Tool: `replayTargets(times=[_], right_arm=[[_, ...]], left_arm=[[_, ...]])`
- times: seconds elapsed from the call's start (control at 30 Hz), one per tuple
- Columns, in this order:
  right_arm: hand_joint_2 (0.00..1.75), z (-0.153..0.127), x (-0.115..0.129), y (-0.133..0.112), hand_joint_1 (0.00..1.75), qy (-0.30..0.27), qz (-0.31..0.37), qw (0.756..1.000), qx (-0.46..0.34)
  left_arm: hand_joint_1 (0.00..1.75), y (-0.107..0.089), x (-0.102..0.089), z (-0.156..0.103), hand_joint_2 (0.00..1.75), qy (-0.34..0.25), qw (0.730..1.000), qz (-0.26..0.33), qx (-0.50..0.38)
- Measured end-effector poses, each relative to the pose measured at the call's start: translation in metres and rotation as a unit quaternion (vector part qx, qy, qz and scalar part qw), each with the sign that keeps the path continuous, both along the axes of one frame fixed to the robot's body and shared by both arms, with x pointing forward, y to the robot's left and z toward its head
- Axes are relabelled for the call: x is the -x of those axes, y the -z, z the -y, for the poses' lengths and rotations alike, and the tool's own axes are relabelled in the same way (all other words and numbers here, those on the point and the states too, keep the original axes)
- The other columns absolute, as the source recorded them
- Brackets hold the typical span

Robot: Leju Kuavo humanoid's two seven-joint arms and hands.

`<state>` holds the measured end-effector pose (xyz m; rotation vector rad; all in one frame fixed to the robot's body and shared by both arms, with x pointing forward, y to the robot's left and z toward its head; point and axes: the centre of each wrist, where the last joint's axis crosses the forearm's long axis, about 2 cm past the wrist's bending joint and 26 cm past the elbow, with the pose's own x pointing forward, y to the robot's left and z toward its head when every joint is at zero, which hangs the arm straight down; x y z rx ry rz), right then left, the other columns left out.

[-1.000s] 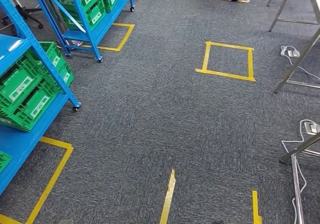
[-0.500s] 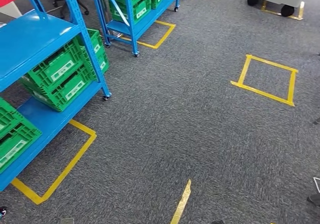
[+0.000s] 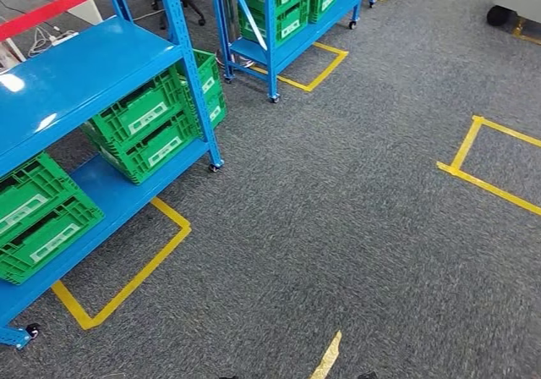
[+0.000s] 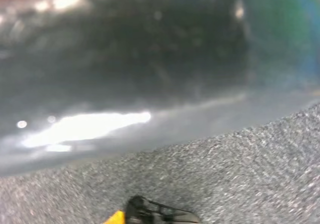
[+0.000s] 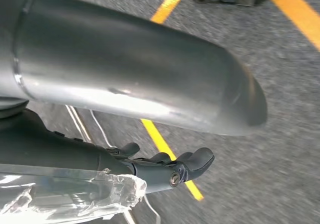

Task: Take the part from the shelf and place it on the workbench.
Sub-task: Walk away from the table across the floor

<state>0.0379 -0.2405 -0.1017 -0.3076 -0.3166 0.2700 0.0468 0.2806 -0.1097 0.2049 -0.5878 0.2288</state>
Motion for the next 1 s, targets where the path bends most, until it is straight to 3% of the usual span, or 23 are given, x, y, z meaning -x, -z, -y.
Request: replayTargets(times=[0.27, 1.0], right_arm=[[0.0, -0.004, -0.006, -0.001, 0.0, -0.002, 0.007, 1.0, -0.005], [0.0, -0.009, 0.004, -0.002, 0.0, -0.003, -0.001, 1.0, -0.008]], left_arm=[[0.0, 0.0, -0.002, -0.003, 0.0, -0.002, 1.0, 0.004, -0.005], [0.0, 0.0, 0.002, -0.003, 0.0, -0.006, 1.0, -0.001, -0.003]])
